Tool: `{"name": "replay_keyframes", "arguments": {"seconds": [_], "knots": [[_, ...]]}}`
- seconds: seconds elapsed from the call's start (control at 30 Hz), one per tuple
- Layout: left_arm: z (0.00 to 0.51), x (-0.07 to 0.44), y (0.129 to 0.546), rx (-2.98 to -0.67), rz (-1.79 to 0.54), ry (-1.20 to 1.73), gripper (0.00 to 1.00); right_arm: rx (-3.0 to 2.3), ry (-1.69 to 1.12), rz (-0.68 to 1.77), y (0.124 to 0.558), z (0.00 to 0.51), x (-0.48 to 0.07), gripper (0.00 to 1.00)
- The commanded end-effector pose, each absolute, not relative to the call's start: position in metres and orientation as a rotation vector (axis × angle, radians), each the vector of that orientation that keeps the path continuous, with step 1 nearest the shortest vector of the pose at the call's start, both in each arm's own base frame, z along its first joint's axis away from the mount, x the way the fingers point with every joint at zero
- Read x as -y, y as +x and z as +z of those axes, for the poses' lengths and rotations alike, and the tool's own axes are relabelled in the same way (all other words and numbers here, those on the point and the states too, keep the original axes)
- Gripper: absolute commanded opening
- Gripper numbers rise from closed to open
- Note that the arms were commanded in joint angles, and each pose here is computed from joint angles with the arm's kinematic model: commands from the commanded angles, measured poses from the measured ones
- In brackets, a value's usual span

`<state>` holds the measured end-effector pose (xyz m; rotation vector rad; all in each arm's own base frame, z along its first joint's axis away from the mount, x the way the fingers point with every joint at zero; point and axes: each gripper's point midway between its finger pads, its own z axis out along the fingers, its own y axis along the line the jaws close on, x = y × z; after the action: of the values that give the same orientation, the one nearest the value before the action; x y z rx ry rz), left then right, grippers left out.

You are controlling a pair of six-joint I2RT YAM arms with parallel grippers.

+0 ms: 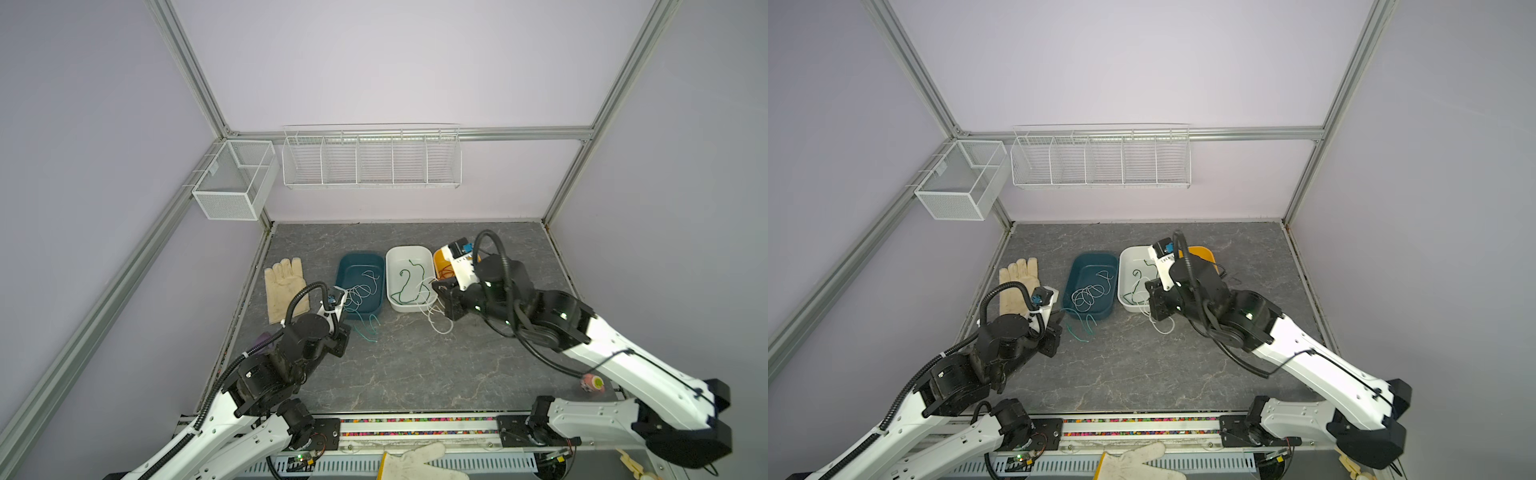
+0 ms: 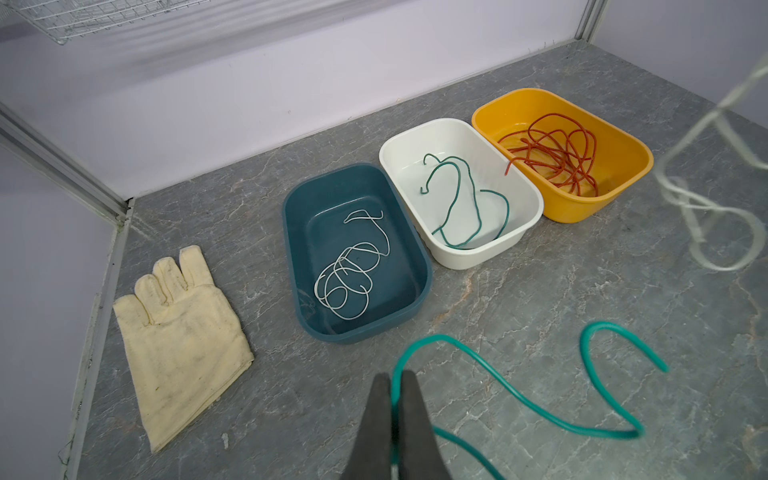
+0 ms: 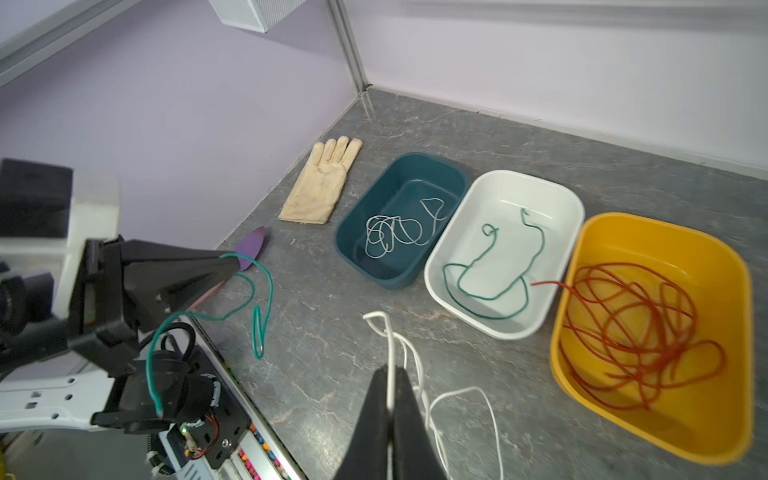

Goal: Untangle the cables
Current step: 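Carry the white wire with the right gripper over the teal tub, then open the right gripper to drop the white wire into the teal tub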

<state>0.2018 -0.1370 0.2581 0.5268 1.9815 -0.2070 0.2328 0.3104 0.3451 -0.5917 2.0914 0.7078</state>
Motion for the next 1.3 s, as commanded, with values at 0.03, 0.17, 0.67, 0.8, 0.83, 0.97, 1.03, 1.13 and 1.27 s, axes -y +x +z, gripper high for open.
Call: {"name": "replay_keyframes", "arguments": {"seconds": [0.03, 0.17, 0.67, 0.8, 0.83, 0.97, 1.03, 1.13, 1.27], "knots": [[0.261, 0.136, 0.199, -1.965, -0.222, 0.540, 0.00, -2.038, -0.736, 0.908, 0.248, 0.359, -0.373, 0.06], [0.262, 0.136, 0.198, -1.959, -0.232, 0.539, 0.00, -2.068, -0.769, 0.968, 0.277, 0.344, -0.416, 0.06], [0.266, 0.134, 0.196, -1.942, -0.243, 0.529, 0.00, -2.217, -0.731, 1.044, 0.378, 0.239, -0.488, 0.06], [0.266, 0.134, 0.196, -1.943, -0.245, 0.530, 0.00, -2.272, -0.655, 1.013, 0.401, 0.213, -0.485, 0.06], [0.266, 0.134, 0.195, -1.942, -0.246, 0.531, 0.00, -2.294, -0.651, 0.998, 0.403, 0.205, -0.485, 0.06], [0.265, 0.134, 0.196, -1.943, -0.245, 0.531, 0.00, -2.371, -0.628, 0.918, 0.408, 0.182, -0.479, 0.09], [0.265, 0.135, 0.196, -1.945, -0.246, 0.534, 0.00, -2.393, -0.607, 0.864, 0.411, 0.176, -0.473, 0.16], [0.264, 0.136, 0.196, -1.948, -0.247, 0.538, 0.00, -2.400, -0.598, 0.826, 0.410, 0.179, -0.465, 0.24], [0.261, 0.139, 0.198, -1.964, -0.238, 0.548, 0.00, -2.361, -0.597, 0.804, 0.406, 0.201, -0.452, 0.39]]}}
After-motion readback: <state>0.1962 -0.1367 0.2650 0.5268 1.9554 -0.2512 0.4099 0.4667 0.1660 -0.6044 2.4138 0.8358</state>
